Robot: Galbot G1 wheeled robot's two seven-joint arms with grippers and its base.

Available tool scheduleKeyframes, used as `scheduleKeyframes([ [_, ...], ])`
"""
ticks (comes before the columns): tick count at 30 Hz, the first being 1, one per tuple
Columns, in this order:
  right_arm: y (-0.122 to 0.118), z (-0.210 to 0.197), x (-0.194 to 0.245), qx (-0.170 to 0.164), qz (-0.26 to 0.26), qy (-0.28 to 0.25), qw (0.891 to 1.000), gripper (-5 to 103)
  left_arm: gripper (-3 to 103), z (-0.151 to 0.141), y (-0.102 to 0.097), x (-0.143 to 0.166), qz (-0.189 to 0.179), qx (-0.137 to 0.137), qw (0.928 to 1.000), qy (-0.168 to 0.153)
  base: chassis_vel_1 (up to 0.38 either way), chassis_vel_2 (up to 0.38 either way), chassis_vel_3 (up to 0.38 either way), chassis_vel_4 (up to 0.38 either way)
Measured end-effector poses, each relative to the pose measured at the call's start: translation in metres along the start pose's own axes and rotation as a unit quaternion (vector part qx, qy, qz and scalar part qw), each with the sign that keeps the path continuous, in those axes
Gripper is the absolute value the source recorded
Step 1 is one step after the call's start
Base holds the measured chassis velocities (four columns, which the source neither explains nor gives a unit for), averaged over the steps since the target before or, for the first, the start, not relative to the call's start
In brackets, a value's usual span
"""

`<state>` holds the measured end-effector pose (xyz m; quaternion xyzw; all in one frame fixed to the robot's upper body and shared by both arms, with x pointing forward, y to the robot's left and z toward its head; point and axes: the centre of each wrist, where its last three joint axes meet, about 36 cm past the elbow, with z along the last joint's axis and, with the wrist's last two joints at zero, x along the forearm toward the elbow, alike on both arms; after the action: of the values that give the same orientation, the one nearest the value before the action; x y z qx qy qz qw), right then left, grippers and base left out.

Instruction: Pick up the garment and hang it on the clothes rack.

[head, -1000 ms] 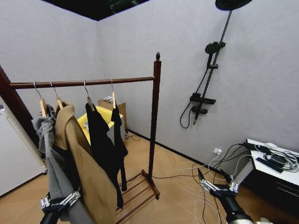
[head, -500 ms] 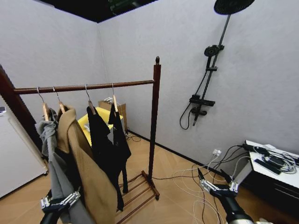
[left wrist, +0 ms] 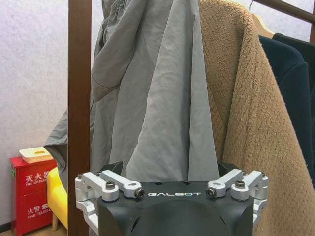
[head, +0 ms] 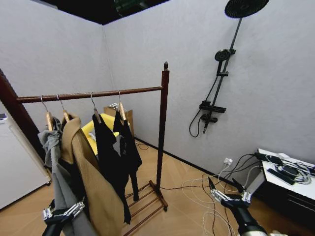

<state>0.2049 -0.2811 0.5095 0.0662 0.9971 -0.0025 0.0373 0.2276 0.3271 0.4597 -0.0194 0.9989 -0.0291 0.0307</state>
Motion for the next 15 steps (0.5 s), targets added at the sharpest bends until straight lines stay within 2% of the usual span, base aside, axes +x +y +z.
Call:
scheduleKeyframes([
  [8,0.0000,0.0000,-0.0001,0.000,0.000,0.000,1.000,100,100,0.0000,0.0000,0.0000,0.000,0.000,1.0000,0.000,0.038,-0.040,-0.039,0.037],
  [15,0.0000,0.0001,0.0000,0.000,0.000,0.000,1.000,100,100,0.0000,0.0000,0.0000,0.000,0.000,1.0000,0.000,0.179,-0.199,-0.170,0.178],
])
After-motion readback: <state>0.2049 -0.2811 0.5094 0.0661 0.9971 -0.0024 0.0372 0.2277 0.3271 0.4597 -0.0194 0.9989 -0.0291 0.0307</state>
